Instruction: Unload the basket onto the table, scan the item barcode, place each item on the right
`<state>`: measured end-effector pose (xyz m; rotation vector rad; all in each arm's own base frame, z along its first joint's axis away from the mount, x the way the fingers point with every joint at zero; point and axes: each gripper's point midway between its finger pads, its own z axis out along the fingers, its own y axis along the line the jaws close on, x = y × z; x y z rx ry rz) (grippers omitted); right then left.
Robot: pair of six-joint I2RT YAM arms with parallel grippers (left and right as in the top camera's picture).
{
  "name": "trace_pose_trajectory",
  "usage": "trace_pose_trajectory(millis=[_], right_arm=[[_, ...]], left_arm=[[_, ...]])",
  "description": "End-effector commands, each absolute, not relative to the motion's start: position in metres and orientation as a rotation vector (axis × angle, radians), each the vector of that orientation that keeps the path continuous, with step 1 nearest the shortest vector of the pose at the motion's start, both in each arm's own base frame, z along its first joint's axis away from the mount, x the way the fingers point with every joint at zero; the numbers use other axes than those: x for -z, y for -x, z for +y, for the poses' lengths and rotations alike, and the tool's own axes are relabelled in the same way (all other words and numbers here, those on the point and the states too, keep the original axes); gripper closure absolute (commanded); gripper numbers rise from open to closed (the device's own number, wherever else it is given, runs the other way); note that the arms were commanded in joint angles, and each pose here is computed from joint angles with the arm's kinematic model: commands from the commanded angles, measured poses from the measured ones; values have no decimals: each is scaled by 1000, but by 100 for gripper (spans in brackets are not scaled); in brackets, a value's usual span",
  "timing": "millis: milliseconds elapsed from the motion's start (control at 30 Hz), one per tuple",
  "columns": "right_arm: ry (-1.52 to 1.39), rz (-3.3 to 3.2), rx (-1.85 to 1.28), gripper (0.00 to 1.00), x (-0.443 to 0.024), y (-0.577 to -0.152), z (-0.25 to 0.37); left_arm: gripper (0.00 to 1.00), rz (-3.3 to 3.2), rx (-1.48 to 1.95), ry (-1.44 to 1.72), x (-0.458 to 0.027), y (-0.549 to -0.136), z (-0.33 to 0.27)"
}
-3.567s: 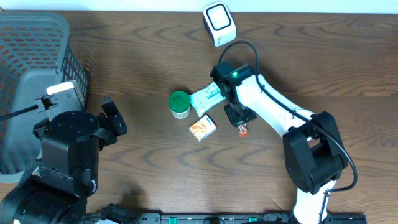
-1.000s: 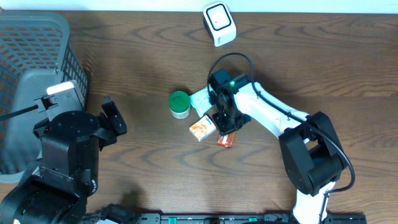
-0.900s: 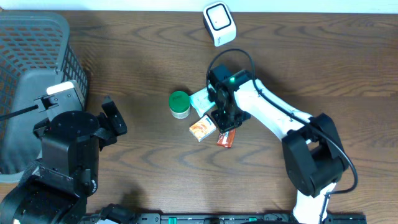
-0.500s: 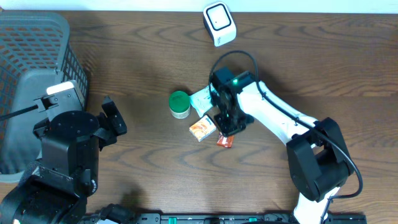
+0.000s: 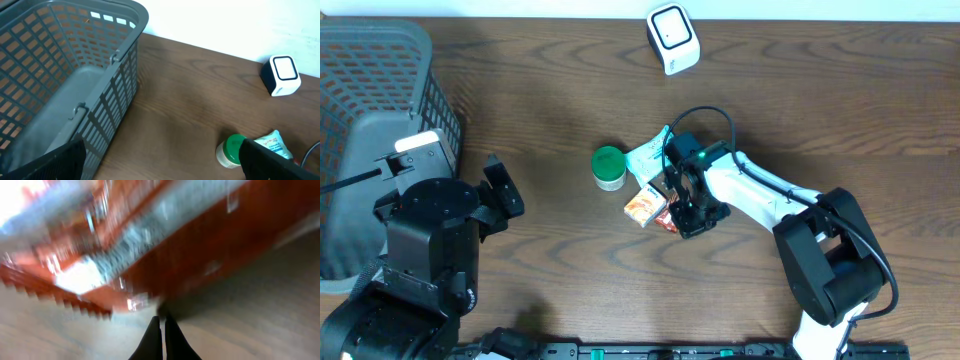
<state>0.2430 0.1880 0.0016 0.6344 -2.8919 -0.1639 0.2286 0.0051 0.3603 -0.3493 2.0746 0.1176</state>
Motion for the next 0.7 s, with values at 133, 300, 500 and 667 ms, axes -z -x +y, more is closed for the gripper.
trace_pose_trajectory(millis=[133,300,500,667], right_arm=[[-707,-3076,290,99,-73,-281,214],[-725,-3120,323,97,-69,-293,221],[-688,-3055,281,98,-28,-286,218],[-681,-2971,223,99,7,-273,218]], left_arm=[[2,2067,-145,366,-360,-229,10],[2,2067,-145,366,-360,-229,10],[2,2067,-145,366,-360,-229,10],[2,2067,-145,366,-360,-229,10]])
